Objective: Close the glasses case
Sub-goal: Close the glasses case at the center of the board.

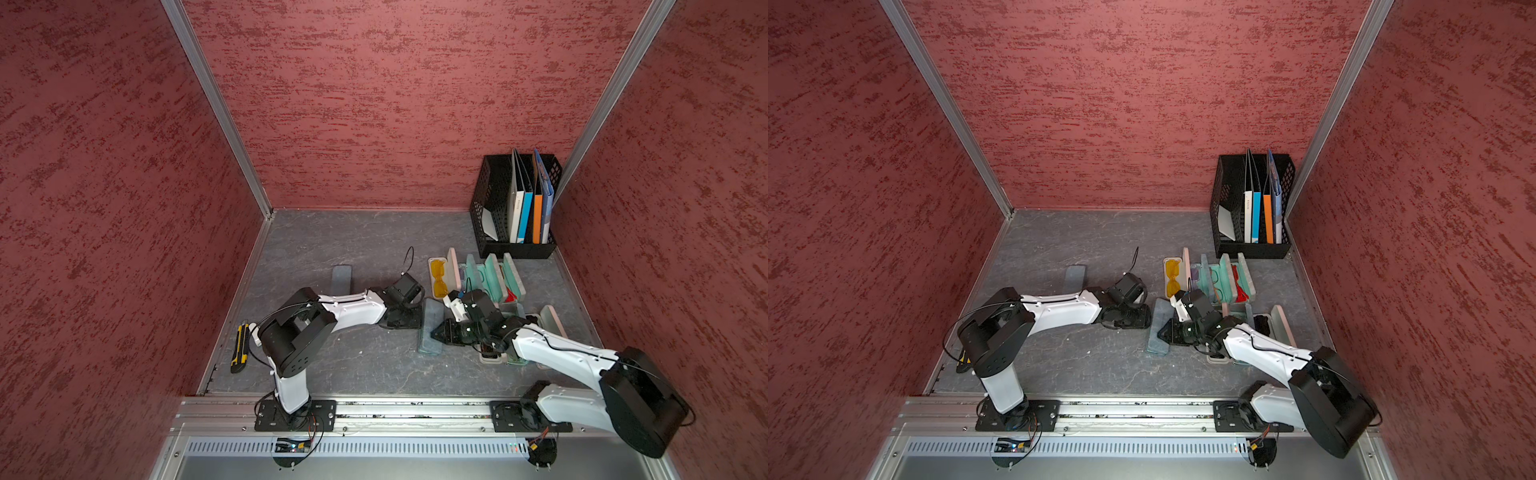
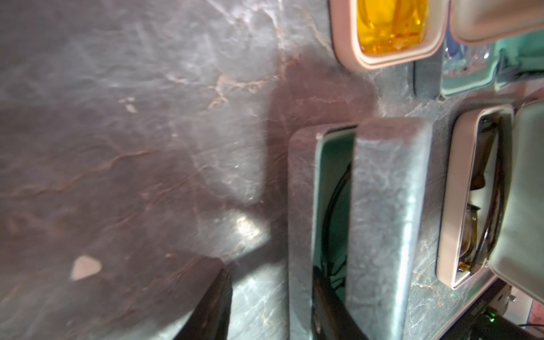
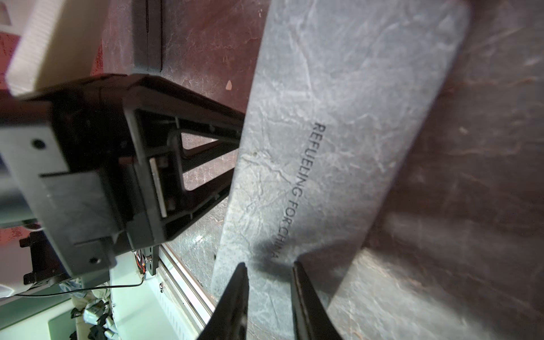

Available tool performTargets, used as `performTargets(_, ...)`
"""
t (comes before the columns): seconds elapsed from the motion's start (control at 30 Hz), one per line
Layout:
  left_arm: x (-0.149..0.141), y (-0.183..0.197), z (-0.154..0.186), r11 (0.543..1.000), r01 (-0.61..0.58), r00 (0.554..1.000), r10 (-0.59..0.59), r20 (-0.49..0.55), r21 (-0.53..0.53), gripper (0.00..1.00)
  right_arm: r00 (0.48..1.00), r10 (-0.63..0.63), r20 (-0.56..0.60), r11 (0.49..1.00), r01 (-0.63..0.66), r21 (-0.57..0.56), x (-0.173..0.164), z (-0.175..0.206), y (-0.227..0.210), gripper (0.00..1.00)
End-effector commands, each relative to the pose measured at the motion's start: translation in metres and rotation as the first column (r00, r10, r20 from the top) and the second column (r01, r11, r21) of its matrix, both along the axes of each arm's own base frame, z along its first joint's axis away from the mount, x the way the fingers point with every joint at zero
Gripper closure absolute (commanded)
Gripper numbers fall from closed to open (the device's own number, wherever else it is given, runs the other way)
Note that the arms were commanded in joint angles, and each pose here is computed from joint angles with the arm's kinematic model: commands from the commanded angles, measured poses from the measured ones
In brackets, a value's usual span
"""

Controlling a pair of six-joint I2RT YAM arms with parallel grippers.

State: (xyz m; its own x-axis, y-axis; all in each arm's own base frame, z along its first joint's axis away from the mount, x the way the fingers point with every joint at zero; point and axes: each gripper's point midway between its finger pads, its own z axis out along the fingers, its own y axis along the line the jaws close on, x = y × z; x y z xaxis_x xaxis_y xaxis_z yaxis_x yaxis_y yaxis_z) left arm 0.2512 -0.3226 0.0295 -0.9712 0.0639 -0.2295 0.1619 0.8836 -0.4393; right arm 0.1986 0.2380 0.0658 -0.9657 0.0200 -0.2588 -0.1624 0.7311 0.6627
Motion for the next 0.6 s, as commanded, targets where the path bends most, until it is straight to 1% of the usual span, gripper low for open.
performTargets(0.0,0.006,-0.009,0.029,0.995,-0.012,0.999,0.017,0.048,-0.100,0.51,1.000,-0.015,-0.011,0.999,0.014,-0.036,0.000,-0.009,-0.003,0.73)
performTargets(0.1,0.005,-0.009,0.035,0.992,-0.018,0.998,0.025,0.058,-0.124,0.47,1.000,-0.017,-0.012,0.999,0.016,-0.037,0.001,-0.009,-0.003,0.72)
performTargets(0.23,0.006,-0.005,0.037,0.984,-0.048,0.997,0.059,0.059,-0.172,0.39,1.000,-0.018,-0.012,0.999,0.017,-0.036,0.001,-0.010,-0.003,0.72)
performTargets(0.37,0.004,-0.003,0.041,0.974,-0.067,0.995,0.081,0.056,-0.218,0.33,1.000,-0.016,-0.016,0.999,0.015,-0.034,0.000,-0.012,-0.002,0.71)
performTargets(0.4,0.003,-0.002,0.043,0.971,-0.070,0.995,0.085,0.058,-0.229,0.31,1.000,-0.016,-0.016,0.999,0.015,-0.034,0.001,-0.012,-0.002,0.70)
performTargets(0.5,0.003,0.001,0.047,0.962,-0.090,0.992,0.109,0.061,-0.258,0.19,1.000,-0.016,-0.021,0.999,0.015,-0.033,0.000,-0.013,-0.002,0.68)
performTargets(0.57,0.004,0.007,0.051,0.958,-0.111,0.989,0.134,0.069,-0.265,0.14,1.000,-0.017,-0.019,0.999,0.017,-0.030,0.001,-0.013,-0.001,0.68)
